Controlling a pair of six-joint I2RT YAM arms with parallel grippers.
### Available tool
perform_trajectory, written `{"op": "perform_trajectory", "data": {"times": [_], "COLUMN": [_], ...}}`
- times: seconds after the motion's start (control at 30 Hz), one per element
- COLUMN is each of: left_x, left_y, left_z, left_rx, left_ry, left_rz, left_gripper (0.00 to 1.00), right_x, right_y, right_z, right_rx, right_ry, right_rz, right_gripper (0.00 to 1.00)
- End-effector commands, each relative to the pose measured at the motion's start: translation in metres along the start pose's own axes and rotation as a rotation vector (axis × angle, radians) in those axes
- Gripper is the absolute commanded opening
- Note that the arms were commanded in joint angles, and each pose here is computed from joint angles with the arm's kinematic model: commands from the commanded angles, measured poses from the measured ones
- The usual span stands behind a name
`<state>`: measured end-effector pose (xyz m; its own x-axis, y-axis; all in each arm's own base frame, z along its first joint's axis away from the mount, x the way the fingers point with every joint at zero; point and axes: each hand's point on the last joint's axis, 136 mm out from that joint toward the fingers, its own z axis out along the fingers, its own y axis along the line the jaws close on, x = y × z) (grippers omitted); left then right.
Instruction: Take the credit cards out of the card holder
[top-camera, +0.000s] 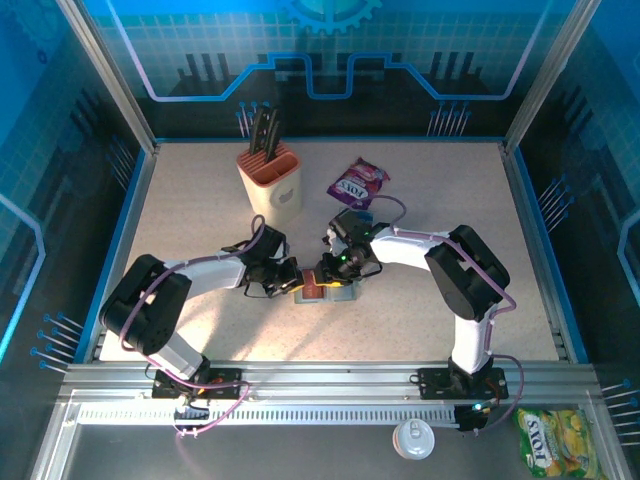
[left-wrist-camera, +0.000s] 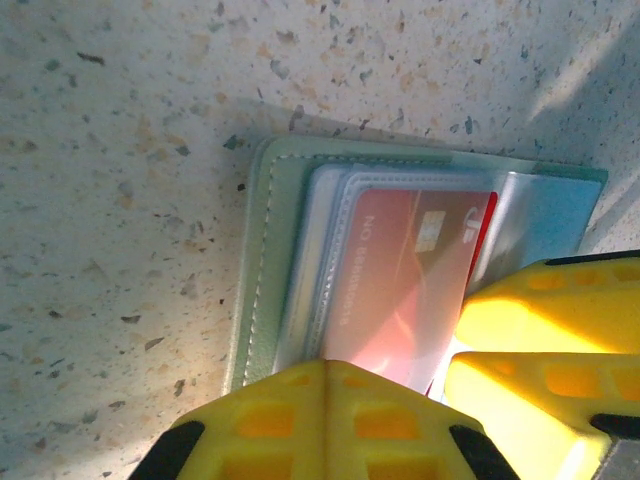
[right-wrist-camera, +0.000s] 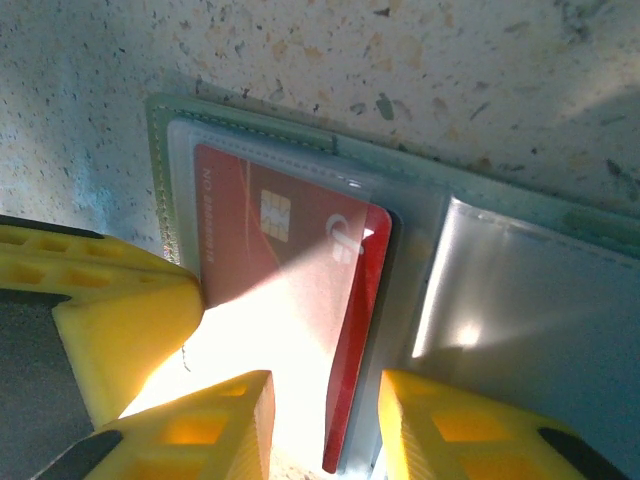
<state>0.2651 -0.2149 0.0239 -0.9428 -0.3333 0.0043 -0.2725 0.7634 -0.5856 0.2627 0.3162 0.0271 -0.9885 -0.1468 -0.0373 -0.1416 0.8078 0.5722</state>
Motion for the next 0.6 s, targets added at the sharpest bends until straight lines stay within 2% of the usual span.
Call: {"op": "perform_trajectory", "data": {"times": [0.0,0.27,0.57], "left_x": [-0.004,-0.008,-0.001], "left_y": [0.007,-0.001,0.012], "left_z": [-0.003,-0.014,0.003], "left_rx": [-0.043,-0.001,-0.036], "left_ry": [-0.014,-0.065,-0.007], "left_rz": [0.003,0.014,-0.010], "left_gripper": [0.01,0.02,0.00], "right_x": [0.007,0.007,0.007], "right_y": [-0.001,-0.001,0.000], "right_z": [0.002,0.003,0.003], "right_rx": [0.029,0.026,0.021], "right_ry": [0.028,0.030,0.028], "right_rz": [-0.004,0.000,0.000], "right_gripper": [0.35,0.35,0.35]}}
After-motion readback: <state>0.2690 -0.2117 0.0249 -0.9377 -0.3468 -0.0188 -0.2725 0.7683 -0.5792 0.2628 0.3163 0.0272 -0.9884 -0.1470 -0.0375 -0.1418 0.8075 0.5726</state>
